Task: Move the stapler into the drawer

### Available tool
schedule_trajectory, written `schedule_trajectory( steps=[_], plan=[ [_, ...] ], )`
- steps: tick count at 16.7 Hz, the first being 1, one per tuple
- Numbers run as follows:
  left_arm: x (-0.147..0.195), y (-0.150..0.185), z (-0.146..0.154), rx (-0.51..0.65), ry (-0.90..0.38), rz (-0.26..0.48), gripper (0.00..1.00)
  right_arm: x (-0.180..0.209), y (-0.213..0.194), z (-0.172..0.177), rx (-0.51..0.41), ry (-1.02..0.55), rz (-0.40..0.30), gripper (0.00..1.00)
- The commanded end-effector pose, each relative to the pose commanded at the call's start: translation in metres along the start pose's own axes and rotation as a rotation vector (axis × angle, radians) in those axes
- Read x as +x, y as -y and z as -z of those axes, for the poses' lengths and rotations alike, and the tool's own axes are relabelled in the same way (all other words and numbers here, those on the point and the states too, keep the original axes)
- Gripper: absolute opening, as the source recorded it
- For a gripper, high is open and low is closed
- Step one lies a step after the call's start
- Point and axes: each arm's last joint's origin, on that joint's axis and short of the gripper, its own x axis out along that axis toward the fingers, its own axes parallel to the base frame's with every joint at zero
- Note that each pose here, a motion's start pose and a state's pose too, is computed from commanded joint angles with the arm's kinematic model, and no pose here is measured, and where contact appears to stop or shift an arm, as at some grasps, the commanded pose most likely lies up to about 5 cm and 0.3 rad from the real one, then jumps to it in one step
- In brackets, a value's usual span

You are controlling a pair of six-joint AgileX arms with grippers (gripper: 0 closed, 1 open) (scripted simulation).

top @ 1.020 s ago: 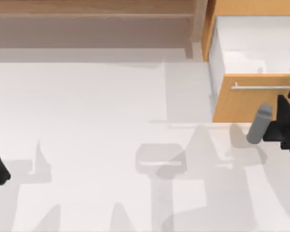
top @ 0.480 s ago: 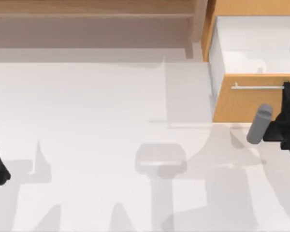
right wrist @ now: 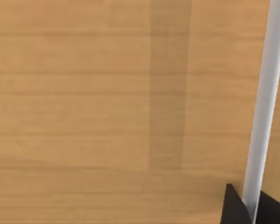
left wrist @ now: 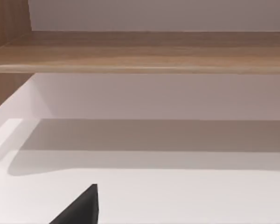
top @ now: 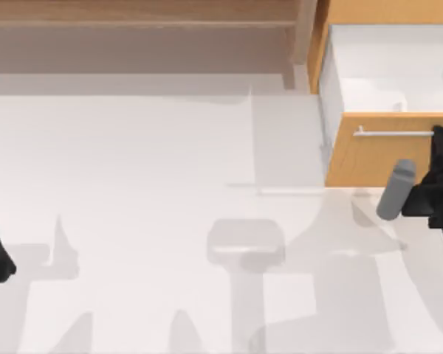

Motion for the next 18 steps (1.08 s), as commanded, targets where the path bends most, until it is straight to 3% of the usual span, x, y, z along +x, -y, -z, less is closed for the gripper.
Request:
schedule_trajectory(
  steps=[10,18],
  plan=[
    [0.0,0.0,0.0,0.0,0.0,0.0,1.0,0.061,0.0,0.0,0.0,0.0,0.0,0.0],
    [0.0,0.0,0.0,0.0,0.0,0.0,1.0,0.077,0.001,0.0,0.004,-0.006,0.004,0.0]
  ],
)
